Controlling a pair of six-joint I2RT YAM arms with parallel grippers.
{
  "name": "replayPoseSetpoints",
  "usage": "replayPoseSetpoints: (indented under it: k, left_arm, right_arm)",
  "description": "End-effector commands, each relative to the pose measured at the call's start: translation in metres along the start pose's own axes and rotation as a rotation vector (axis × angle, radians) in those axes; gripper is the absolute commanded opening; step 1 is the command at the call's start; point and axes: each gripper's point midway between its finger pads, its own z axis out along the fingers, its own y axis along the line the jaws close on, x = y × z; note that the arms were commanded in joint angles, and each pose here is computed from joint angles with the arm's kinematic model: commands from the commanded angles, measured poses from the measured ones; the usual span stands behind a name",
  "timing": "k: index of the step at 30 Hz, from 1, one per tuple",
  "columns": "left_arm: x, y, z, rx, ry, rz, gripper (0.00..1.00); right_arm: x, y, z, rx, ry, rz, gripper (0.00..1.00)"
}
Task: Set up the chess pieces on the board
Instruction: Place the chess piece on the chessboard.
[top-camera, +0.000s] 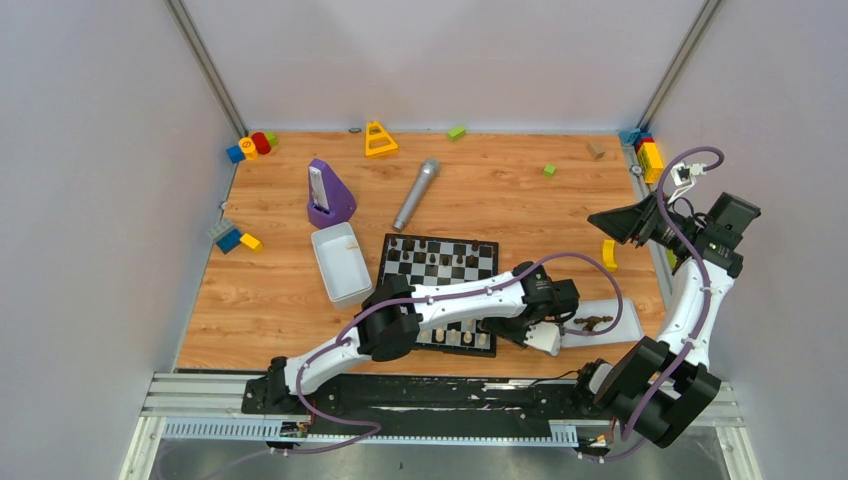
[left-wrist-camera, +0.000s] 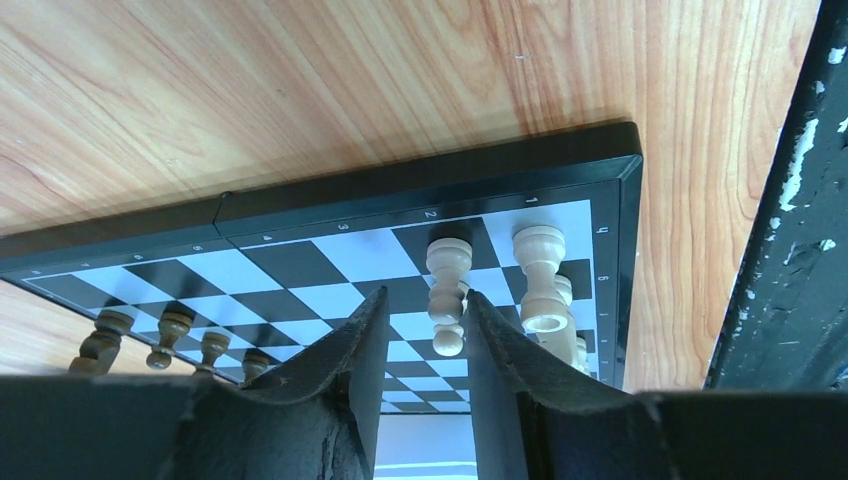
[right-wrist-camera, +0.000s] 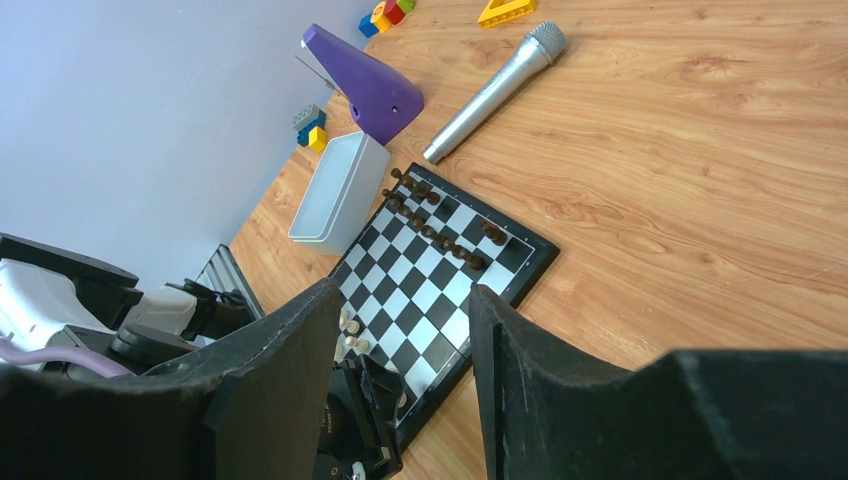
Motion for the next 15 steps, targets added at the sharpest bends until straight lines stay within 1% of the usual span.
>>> replayPoseSetpoints:
  k: [1,4,7,15]
  left_arm:
    - [-0.008,0.005,-0.024,-0.059,-0.048,0.001,0.43]
    - [-0.003,0.006,-0.032,-0.076,-0.047,-0.001,0.46]
    - [0.000,0.008,-0.048,-0.108,-0.072,-0.008,0.48]
    - [0.007,0.011,-0.097,-0.204,-0.196,-0.039,0.54]
  right_arm:
    - [-0.003,0.006,-0.002,-0.030,-0.006,-0.026,0.51]
    - [-0.003,0.004,-0.001,-0.029,-0.006,-0.020,0.51]
    - [-0.003,0.003,-0.001,-0.027,-0.005,-0.020,0.51]
    - [-0.001,-0.002,-0.001,-0.016,-0.004,-0.016,0.51]
